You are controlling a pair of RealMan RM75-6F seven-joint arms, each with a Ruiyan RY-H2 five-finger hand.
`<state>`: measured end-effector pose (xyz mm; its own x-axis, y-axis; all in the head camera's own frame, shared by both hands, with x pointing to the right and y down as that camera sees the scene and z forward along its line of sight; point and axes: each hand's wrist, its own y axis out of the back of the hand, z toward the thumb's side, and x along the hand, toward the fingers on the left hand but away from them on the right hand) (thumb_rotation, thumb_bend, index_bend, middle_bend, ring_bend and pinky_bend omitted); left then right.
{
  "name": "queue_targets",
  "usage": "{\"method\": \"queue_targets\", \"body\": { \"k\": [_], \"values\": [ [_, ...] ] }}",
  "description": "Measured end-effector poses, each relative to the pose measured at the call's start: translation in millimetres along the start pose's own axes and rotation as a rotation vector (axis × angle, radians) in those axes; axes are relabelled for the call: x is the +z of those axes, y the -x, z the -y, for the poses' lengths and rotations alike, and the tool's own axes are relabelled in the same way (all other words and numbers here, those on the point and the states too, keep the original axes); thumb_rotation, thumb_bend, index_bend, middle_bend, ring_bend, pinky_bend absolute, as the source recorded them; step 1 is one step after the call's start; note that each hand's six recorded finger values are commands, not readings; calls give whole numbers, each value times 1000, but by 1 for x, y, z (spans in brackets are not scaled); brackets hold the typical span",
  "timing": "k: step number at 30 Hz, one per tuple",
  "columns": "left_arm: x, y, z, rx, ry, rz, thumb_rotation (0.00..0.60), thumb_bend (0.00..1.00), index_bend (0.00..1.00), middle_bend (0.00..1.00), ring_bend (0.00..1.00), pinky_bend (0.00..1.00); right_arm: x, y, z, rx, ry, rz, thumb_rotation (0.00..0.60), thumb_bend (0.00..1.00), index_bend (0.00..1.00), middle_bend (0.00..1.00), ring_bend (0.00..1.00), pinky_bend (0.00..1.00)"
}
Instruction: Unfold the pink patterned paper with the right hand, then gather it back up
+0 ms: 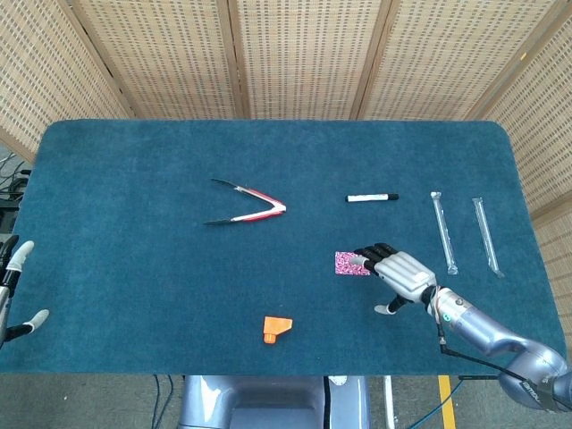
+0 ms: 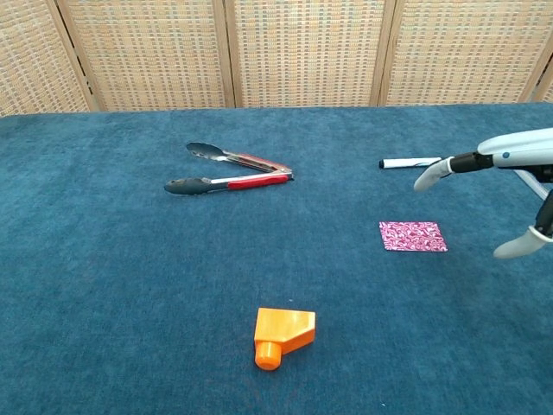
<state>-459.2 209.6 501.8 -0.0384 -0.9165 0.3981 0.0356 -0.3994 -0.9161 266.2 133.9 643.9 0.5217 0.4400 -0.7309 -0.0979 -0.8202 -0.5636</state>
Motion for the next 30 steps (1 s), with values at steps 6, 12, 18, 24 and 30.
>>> {"method": "queue_targets", "body": {
  "k": [6,12,18,24,30],
  "values": [
    [0,-1,4,-14,2,-4,600,135,25,0,0,0,0,17,10,63,-54,2,600,260,114,60,0,0],
    [-3,-1,8,-29,3,-15,600,135,25,0,0,0,-2,30,21,112,-114,9,600,260,114,63,0,0],
    [-8,-1,10,-33,5,-29,600,135,25,0,0,0,-6,41,27,135,-174,24,600,260,114,64,0,0],
    [-11,0,11,-38,8,-36,600,135,25,0,0,0,-12,47,31,141,-222,44,600,260,114,64,0,0],
    [-12,0,12,-39,10,-38,600,135,25,0,0,0,-16,50,33,141,-253,59,600,260,114,64,0,0]
  ]
}}
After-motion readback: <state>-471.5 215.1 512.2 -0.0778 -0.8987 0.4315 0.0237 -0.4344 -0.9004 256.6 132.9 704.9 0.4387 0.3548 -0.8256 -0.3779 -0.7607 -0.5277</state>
